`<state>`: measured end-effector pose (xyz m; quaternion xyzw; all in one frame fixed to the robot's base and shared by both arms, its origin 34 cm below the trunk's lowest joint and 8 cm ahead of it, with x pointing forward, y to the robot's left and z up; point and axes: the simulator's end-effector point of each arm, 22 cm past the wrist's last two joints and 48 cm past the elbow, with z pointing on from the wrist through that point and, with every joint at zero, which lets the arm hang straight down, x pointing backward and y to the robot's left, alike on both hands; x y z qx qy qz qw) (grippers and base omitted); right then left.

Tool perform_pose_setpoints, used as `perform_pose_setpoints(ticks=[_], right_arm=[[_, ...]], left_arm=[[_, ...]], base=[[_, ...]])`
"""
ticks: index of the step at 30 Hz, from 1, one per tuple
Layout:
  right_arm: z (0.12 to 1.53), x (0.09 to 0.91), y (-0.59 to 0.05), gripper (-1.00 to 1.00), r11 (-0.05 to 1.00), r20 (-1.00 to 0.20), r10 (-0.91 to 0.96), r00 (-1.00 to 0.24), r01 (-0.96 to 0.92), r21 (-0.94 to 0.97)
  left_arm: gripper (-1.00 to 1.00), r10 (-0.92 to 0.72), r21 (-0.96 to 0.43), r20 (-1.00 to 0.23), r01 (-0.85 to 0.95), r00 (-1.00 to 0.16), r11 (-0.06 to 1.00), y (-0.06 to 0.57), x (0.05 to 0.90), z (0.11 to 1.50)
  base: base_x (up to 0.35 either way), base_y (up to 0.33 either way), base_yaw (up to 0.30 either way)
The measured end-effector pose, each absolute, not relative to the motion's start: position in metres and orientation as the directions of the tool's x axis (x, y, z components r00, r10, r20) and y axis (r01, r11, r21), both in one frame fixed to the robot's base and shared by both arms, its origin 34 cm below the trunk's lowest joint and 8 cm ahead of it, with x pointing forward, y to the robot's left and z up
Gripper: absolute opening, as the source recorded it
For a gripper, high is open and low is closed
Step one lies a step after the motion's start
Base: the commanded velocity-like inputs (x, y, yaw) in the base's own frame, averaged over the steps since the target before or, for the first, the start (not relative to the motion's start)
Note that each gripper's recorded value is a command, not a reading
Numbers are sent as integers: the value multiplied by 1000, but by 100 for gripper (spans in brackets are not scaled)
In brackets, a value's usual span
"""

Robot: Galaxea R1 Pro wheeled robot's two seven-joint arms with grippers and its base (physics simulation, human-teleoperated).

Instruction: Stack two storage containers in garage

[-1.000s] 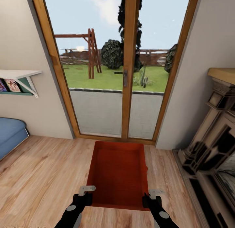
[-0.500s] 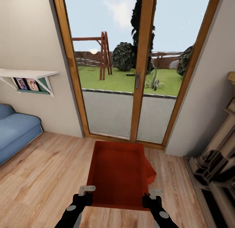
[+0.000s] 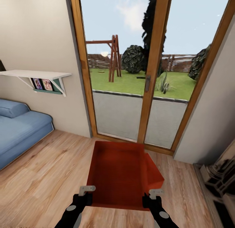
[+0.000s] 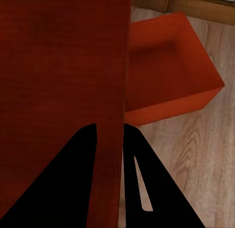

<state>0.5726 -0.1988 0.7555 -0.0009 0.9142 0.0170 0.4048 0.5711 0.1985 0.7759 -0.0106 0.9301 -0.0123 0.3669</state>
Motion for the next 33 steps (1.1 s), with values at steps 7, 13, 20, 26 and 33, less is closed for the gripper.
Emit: perform_pose_setpoints(ticks=[7, 13, 20, 26, 33], right_arm=[[760, 575, -199, -100, 999, -747, 12, -665, -15, 30], [763, 577, -199, -100, 999, -752, 12, -659, -16, 30], [768, 579, -199, -100, 999, -759, 12, -652, -17, 29], [771, 581, -199, -100, 999, -764, 12, -646, -17, 30], [776, 583, -199, -100, 999, -769, 12, -639, -17, 30]], left_arm=[[-100, -29, -31, -689, -10, -724, 999, 198, 573, 780], [-100, -29, -31, -695, -10, -719, 999, 198, 575, 784], [-100, -29, -31, -702, -10, -712, 999, 198, 577, 788], [-100, -29, -32, -707, -10, -706, 999, 199, 579, 792], [-100, -30, -32, -714, -9, -700, 999, 199, 581, 796]], base=[[0, 0, 194], [0, 0, 194], [0, 0, 194], [0, 0, 194], [0, 0, 194]])
